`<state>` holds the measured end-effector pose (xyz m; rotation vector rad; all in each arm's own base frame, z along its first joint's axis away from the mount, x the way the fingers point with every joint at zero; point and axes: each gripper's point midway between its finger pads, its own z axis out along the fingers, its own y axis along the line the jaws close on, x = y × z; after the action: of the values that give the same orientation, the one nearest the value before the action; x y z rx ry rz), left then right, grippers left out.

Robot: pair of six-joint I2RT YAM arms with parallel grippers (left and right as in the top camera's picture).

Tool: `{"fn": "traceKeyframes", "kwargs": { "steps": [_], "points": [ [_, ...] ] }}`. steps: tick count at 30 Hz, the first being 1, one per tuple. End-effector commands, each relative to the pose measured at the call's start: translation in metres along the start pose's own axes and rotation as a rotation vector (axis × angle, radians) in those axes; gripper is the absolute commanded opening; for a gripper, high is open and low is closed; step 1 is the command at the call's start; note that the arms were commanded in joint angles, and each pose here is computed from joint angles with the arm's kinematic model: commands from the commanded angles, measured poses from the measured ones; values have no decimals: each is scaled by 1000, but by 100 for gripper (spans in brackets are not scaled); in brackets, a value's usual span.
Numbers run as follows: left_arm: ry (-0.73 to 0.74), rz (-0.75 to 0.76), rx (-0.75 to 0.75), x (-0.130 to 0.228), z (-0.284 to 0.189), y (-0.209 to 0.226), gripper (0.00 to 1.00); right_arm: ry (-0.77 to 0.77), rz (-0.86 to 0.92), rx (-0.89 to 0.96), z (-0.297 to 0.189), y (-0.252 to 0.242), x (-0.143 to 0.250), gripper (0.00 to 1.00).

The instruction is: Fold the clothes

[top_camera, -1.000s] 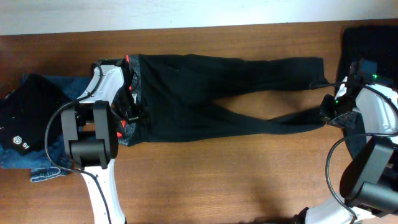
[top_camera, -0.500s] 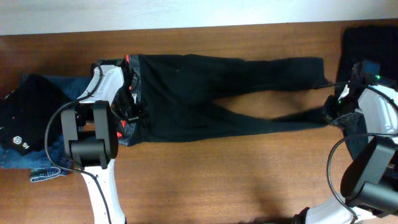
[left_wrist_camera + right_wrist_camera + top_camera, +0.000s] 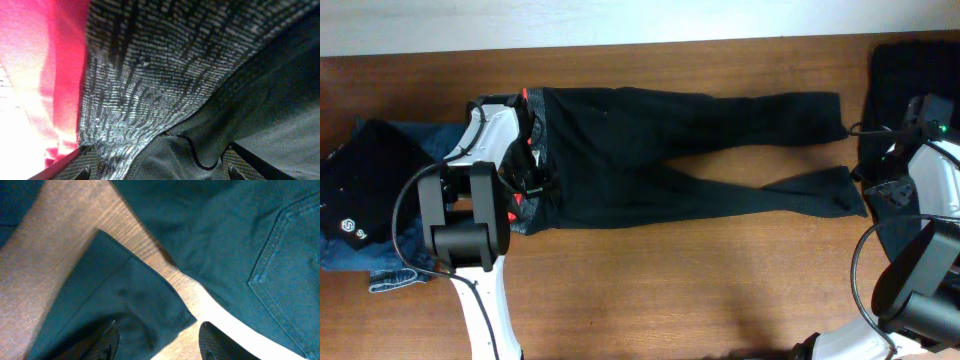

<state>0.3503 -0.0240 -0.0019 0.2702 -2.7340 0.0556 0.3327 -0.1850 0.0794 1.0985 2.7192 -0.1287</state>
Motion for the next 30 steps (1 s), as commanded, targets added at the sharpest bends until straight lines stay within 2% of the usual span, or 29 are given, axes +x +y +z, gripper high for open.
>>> {"fn": "traceKeyframes", "kwargs": {
  "steps": [1,9,21,24,25,26,27,30],
  "points": [
    [-10,15,-27,-12,18,7,78,2,-16,27,-3,-7,-1,58],
    [-18,15,-25,-14,18,7,78,107,-72,53,31,-13,25,59],
    [-18,15,-28,-14,18,7,78,174,-119,45,71,-9,34,59],
    [-8,14,-88,-11,17,18,78,193,-120,41,71,-9,38,40],
    [-5,13,-119,-10,16,23,78,205,-120,42,71,-9,41,31],
    [-1,14,-162,-8,15,31,78,230,-121,46,69,-10,47,16],
    [0,13,-182,-8,15,35,79,242,-122,49,68,-11,49,10],
    [-2,14,-216,-8,14,40,78,275,-123,56,66,-14,57,4]
  ]
}}
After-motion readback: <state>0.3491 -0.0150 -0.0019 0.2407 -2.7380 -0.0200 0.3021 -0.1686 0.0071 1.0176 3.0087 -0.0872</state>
